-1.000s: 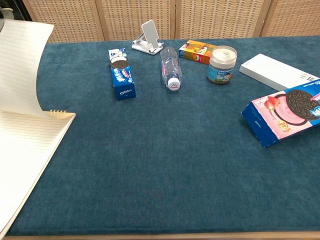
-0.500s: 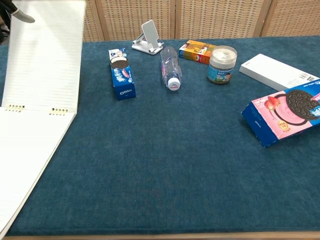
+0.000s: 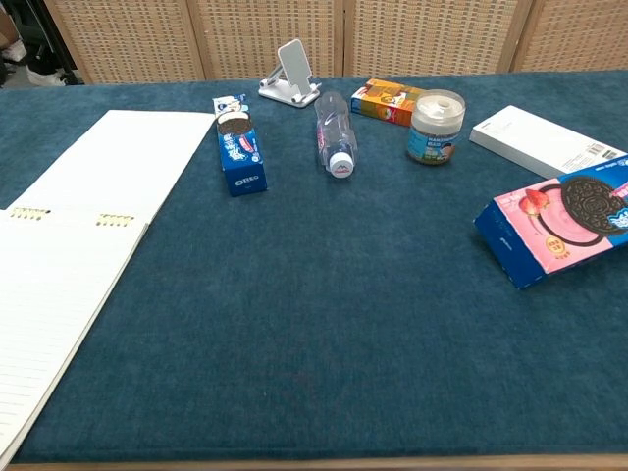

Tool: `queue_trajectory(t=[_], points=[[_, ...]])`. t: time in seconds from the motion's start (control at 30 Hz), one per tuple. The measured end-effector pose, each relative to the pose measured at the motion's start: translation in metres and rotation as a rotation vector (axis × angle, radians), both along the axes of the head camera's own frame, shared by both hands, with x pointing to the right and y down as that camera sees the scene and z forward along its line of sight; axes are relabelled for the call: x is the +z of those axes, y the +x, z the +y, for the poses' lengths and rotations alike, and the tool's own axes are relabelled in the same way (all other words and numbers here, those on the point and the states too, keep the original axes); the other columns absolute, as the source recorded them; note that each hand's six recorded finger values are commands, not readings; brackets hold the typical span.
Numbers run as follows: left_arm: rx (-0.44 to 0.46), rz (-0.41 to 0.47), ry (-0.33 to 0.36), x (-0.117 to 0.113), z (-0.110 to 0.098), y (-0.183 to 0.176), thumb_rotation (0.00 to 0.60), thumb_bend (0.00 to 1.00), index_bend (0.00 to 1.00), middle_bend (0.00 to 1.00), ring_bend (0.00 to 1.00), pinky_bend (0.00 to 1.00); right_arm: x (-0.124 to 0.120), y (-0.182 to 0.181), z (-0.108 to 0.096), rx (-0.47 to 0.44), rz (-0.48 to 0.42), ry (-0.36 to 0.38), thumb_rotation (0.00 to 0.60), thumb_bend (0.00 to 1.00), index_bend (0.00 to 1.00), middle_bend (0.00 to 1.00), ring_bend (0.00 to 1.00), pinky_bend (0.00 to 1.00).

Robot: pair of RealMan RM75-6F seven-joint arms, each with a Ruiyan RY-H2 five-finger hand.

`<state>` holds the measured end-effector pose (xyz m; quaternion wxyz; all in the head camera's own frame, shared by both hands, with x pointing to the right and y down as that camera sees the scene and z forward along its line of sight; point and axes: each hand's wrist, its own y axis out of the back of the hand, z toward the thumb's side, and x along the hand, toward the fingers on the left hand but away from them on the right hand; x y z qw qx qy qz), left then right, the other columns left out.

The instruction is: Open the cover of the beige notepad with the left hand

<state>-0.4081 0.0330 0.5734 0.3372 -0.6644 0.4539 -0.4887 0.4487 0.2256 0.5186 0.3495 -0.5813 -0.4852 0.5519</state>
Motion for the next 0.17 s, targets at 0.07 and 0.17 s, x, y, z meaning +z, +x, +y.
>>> queue_trajectory(t=[0.07,0.17], points=[[-0.007,-0.029,-0.035,-0.006,0.036,-0.014,0.6,0.0,0.0,0.0,0.0,0.0,-0.002,-0.001,0.0,-0.003,0.0,0.006,0.6,0.0,0.0,0.0,0.0,0.0],[-0.029,-0.077,-0.064,-0.012,0.085,-0.036,0.6,0.0,0.0,0.0,0.0,0.0,-0.004,-0.002,0.0,-0.008,-0.005,0.013,0.6,0.0,0.0,0.0,0.0,0.0]])
